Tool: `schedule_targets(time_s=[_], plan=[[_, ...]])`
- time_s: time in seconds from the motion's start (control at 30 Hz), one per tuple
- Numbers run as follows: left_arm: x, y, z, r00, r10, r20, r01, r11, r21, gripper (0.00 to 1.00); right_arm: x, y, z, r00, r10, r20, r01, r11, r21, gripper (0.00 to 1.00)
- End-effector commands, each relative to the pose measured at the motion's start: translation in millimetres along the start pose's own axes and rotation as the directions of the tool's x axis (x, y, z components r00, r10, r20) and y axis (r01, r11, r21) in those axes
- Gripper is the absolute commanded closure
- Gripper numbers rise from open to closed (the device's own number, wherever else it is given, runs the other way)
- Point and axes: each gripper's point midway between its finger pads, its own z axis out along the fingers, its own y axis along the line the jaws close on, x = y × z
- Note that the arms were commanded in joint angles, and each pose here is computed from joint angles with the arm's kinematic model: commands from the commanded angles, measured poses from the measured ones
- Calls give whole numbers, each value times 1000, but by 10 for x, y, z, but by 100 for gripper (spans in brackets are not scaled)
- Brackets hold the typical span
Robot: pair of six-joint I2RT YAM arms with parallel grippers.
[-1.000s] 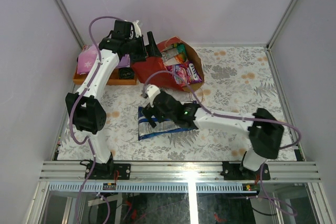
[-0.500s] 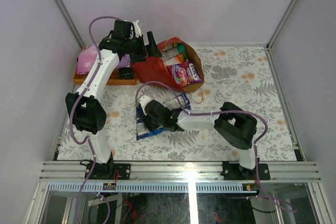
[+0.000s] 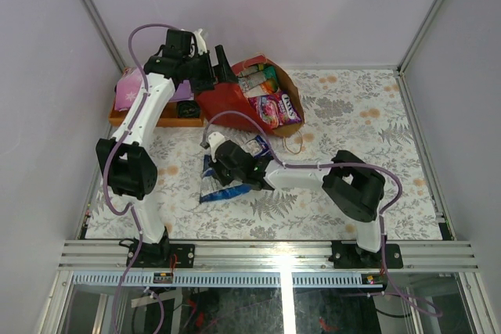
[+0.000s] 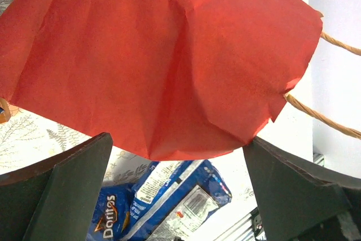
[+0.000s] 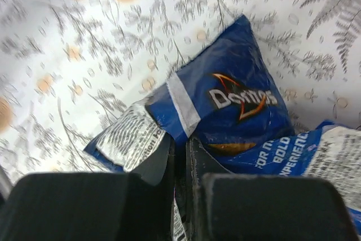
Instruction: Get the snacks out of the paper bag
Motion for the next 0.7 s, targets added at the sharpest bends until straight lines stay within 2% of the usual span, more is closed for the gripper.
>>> schedule_targets(time_s=[0.0,0.07,0.17,0.2,0.23,0.3,0.33,0.4,0.53,0.67], plan=[[-202,-33,-108,996,26,79,-27,1000,7,0,-1166,52,-378,927,163,338,-159,986,-40,100],[-209,-27,-116,996,27,82,-28,1000,6,0,-1221,-114,-464,878,270,396,-270,961,-55,100],[-207,-4,-103,997,23,80,-24,1000,2,0,-857,-511,-461,756,481,444,-491,865,-102,100],[-200,3,-92,997,24,77,-24,1000,1,0,-702,-586,-427,738,498,456,-507,854,-114,95],[-196,21,-84,997,21,74,-21,1000,-1,0,-492,-659,-354,755,496,430,-513,854,-84,72],[-182,44,-61,997,21,69,-21,1000,-6,0,-94,-753,-229,833,447,326,-478,878,14,32],[-168,60,-46,998,19,65,-19,1000,-9,0,-29,-785,-276,849,429,309,-464,885,47,19],[-159,78,-34,998,19,62,-18,1000,-14,0,-26,-858,-465,862,382,333,-432,898,86,7],[-178,72,-4,998,14,62,-13,1000,-8,0,-358,-1007,-894,873,263,411,-360,916,178,2],[-183,63,-1,998,13,61,-13,1000,-2,0,-372,-1061,-1098,890,216,402,-325,918,226,6]])
